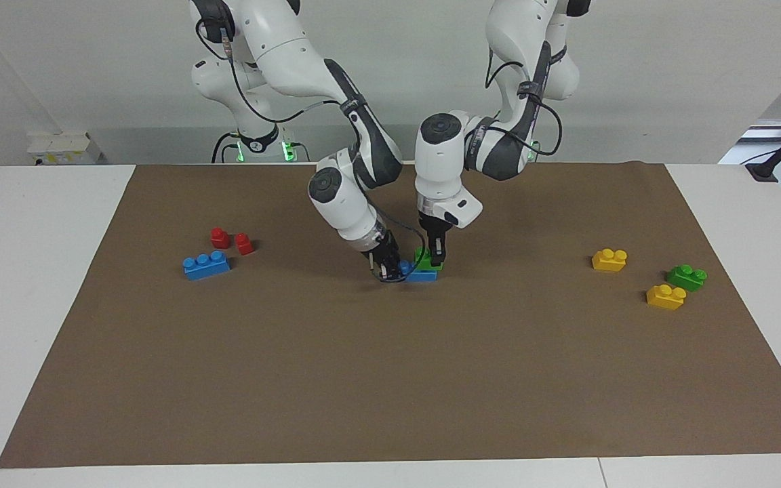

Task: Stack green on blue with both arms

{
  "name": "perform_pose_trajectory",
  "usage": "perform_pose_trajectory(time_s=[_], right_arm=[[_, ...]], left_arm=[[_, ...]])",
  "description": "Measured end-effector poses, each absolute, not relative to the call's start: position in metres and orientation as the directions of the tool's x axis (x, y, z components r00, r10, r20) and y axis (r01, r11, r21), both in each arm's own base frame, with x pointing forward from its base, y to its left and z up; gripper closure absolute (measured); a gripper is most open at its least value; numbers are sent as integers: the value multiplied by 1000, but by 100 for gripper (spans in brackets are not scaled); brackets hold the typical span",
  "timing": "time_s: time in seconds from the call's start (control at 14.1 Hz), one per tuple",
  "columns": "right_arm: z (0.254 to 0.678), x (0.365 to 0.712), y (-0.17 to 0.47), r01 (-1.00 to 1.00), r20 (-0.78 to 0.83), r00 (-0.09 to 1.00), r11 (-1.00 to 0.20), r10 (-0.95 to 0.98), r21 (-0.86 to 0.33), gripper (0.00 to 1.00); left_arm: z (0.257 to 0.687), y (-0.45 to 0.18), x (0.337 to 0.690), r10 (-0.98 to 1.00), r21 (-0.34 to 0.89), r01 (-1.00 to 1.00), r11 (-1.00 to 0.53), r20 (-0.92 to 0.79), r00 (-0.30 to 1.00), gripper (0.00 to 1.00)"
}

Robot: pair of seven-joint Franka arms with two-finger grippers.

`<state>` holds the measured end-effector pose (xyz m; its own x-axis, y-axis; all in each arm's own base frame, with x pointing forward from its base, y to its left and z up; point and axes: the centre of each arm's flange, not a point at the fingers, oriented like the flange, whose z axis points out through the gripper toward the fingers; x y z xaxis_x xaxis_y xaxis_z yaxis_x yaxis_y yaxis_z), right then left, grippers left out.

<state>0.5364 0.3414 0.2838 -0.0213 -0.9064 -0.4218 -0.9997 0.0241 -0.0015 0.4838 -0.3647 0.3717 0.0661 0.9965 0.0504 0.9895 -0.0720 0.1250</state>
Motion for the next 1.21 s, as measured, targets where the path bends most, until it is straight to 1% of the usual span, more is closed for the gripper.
perform_pose_trajectory(time_s=[0.21,0.36,0.71,0.78,0.85,0.92,1.0,1.07,1.14,1.21], right_arm=[[284,536,341,-1000,-421,-21,24,-907,-1,65],[284,536,341,-1000,-421,-21,23,-907,-1,65],[284,536,341,-1000,-421,-21,24,-907,-2,65],[284,537,340,-1000,-421,-22,25,-907,-2,65],[284,539,337,-999,-420,-28,32,-907,-3,65],[283,543,330,-999,-418,-40,44,-907,-1,59],[283,548,320,-998,-416,-55,59,-908,3,49],[284,553,312,-998,-416,-66,68,-907,10,37],[286,558,306,-997,-417,-75,73,-906,21,26],[291,564,301,-997,-421,-83,76,-903,32,14]], left_arm=[[363,-373,478,997,123,990,-67,54,61,66],[353,-374,480,997,124,991,-55,59,48,66],[353,-374,480,998,124,991,-46,58,39,66],[352,-372,480,997,123,991,-45,62,37,61],[350,-369,482,997,123,991,-42,67,34,49],[350,-366,485,997,126,991,-39,72,30,41],[352,-361,489,997,131,991,-36,74,26,26],[356,-355,494,997,138,990,-39,76,29,15],[363,-345,502,996,143,988,-52,78,41,2],[372,-332,511,995,146,987,-71,83,60,0]])
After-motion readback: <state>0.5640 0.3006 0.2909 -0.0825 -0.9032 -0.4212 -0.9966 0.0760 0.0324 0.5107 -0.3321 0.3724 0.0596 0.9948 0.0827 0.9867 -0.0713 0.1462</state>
